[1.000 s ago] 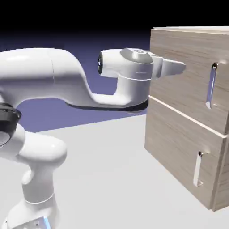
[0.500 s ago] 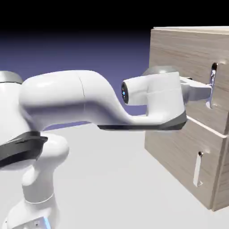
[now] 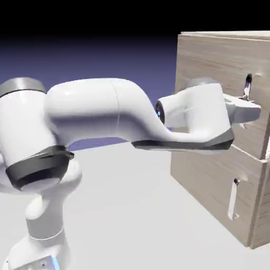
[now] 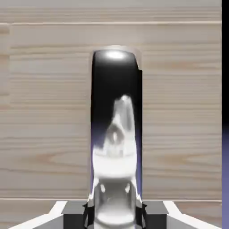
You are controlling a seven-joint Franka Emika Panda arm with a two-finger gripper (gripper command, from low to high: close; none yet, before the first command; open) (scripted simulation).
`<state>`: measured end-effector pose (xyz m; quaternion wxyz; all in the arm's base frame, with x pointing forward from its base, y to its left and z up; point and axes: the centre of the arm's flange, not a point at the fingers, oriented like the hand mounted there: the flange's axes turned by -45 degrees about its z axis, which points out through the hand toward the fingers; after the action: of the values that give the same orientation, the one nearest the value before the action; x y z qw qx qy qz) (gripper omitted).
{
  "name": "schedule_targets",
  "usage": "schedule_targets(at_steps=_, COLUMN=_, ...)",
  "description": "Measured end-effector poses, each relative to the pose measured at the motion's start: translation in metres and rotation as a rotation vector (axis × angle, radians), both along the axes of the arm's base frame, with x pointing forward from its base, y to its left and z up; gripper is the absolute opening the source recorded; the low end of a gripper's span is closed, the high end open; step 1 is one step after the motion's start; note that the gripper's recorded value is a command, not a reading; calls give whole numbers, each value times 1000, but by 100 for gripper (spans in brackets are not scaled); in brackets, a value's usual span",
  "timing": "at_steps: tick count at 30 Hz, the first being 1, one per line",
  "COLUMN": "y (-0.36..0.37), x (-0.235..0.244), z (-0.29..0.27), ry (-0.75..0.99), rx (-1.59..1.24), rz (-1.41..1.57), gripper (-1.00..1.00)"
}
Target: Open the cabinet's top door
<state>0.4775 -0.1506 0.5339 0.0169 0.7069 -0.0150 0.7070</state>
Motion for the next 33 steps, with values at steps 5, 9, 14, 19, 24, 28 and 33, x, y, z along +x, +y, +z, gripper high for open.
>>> schedule_targets(at_steps=5, y=13, x=-33, z=0, ry=0, rx=1, rz=-70, gripper=-100)
schedule_targets(at_steps=9, y=25, x=-58, z=0, ry=-1, rx=1, rz=-125, gripper=-100)
schedule_targets(at_steps=14, y=41, x=-89, z=0, ry=-1, rx=1, rz=-194, gripper=-100)
schedule_targets(at_steps=19, y=59, x=-116, z=0, ry=-1, rx=0, rz=-259, gripper=-100)
schedule_targets(at_steps=24, y=78, x=-142, z=0, ry=-1, rx=0, rz=-323, gripper=-100)
schedule_targets(at_steps=28, y=93, x=-161, z=0, ry=-1, rx=-1, rz=-371, gripper=-100)
schedule_targets(at_steps=33, y=116, x=-186, z=0, ry=-1, rx=1, rz=-437, gripper=-100)
